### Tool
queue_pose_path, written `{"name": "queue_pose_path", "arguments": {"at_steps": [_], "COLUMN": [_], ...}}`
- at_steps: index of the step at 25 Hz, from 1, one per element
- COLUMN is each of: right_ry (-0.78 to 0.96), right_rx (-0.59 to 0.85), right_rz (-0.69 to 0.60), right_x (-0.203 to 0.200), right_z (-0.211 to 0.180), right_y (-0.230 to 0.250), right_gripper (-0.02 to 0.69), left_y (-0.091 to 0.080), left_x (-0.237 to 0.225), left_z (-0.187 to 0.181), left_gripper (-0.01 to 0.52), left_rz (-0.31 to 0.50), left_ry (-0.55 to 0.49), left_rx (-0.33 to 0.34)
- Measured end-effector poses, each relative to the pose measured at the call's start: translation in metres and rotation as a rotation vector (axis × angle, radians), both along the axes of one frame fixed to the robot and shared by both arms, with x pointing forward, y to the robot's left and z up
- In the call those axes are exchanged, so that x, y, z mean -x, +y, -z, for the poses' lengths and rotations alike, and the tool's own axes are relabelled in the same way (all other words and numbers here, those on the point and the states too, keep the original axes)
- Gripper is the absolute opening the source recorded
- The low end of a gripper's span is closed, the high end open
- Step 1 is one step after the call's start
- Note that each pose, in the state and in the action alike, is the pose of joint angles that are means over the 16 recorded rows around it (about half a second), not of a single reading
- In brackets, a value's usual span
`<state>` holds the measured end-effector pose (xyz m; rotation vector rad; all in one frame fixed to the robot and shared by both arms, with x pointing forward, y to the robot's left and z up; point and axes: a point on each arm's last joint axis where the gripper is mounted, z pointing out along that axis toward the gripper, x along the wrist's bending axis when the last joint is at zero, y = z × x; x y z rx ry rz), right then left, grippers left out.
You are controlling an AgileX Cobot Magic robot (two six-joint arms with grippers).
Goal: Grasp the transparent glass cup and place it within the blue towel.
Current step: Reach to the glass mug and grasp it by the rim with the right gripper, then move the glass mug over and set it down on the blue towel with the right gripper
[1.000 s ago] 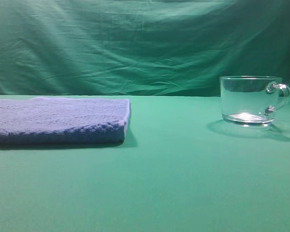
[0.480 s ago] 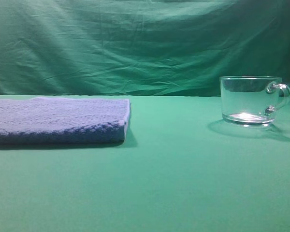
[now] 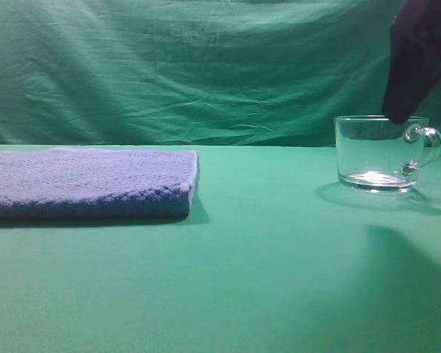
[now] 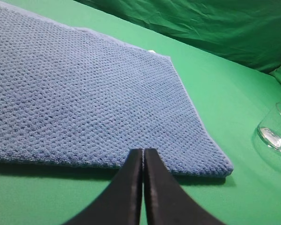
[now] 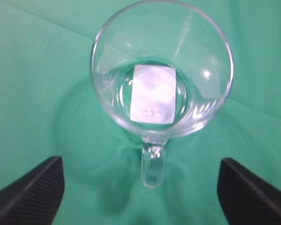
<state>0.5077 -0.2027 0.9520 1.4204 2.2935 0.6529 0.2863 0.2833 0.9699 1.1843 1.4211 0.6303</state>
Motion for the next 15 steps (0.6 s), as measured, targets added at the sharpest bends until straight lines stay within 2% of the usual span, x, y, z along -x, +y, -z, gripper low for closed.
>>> {"name": "queue_pose_path", "arguments": {"at_steps": [10, 13, 15], "right_ry": [-0.021, -0.055, -0.085], "right_rx": [0.0, -0.004, -0.01], "right_rz": [-0.03, -0.071, -0.106], "right_x": [-0.013, -0.02, -0.027], "right_z": [0.0, -0.013, -0.025], "right_y": [0.011, 0.024, 0.036], "right_gripper": [0.173, 0.114, 0.1], "left_y": [0.0, 0.0, 0.0], "left_x": [0.0, 0.0, 0.0], "left_z": [0.0, 0.0, 0.0], "left_gripper": [0.0, 0.0, 0.0], "left_rz": [0.0, 0.0, 0.0], "left_ry": [0.0, 0.0, 0.0], "left_rx": [0.0, 0.0, 0.0]}}
